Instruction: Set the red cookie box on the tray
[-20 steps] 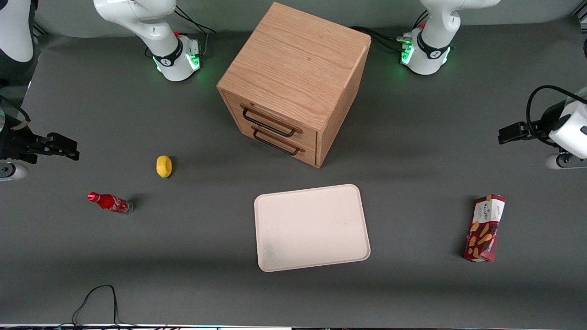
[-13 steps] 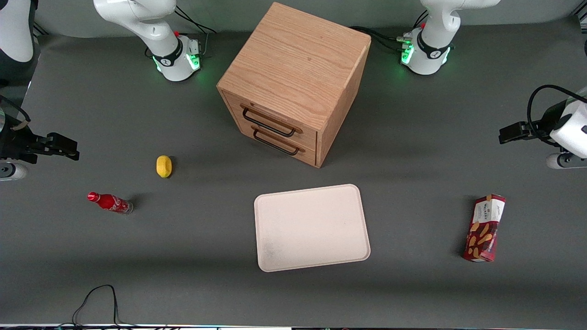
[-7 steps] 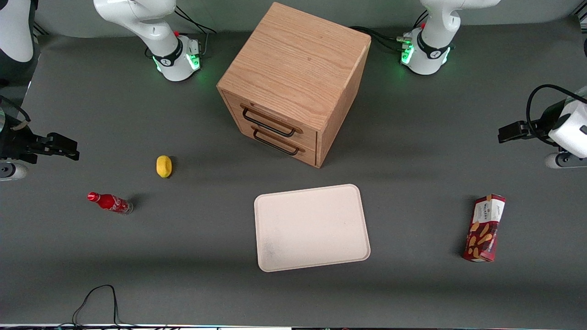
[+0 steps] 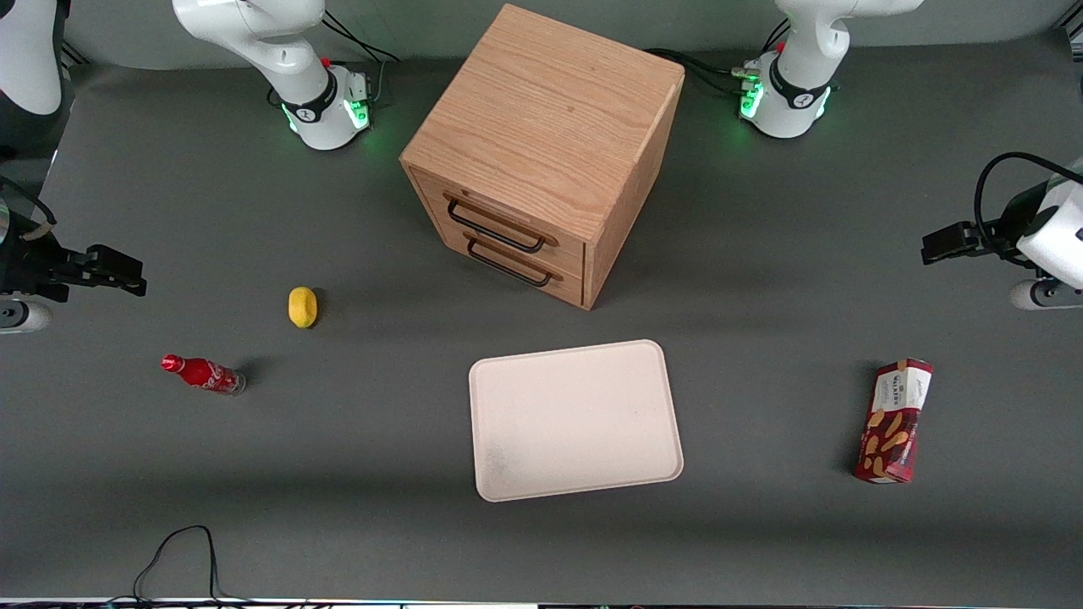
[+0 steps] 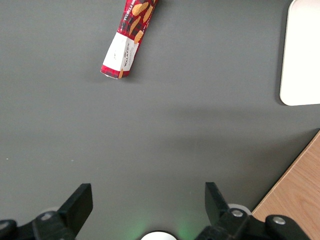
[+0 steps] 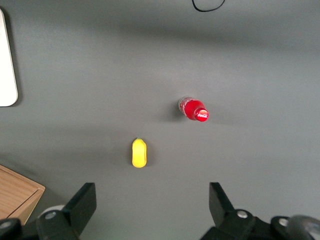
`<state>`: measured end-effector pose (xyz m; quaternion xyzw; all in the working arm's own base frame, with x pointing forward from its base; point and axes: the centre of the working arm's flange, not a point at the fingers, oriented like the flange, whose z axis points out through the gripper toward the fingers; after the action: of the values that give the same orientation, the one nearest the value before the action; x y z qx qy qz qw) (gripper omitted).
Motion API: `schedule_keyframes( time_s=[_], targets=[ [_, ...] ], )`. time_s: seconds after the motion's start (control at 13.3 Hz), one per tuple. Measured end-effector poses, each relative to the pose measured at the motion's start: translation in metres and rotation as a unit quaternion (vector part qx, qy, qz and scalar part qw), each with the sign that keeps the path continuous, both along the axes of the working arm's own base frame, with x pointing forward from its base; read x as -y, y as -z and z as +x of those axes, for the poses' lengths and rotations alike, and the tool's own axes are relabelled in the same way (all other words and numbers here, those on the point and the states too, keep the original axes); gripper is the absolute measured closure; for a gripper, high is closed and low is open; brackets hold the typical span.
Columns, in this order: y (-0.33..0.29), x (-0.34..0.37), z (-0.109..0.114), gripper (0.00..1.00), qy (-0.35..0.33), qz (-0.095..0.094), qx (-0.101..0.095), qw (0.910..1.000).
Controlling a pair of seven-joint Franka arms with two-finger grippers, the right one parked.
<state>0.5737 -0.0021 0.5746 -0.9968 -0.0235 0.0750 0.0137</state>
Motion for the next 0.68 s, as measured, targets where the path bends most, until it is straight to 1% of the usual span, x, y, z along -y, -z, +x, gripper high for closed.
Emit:
schedule_keyframes(
  time_s=[0.15, 0.38, 0.53, 0.68],
  targets=[
    [-0.004, -0.001, 0.000, 0.00, 0.006, -0.001, 0.000, 1.0000],
    [-0.012, -0.008, 0.006, 0.00, 0.082, -0.010, 0.008, 0.9965],
    [-0.014, -0.031, 0.020, 0.00, 0.146, -0.010, 0.013, 0.9892],
    [-0.005, -0.070, 0.040, 0.00, 0.207, -0.017, 0.012, 0.9780]
  ],
)
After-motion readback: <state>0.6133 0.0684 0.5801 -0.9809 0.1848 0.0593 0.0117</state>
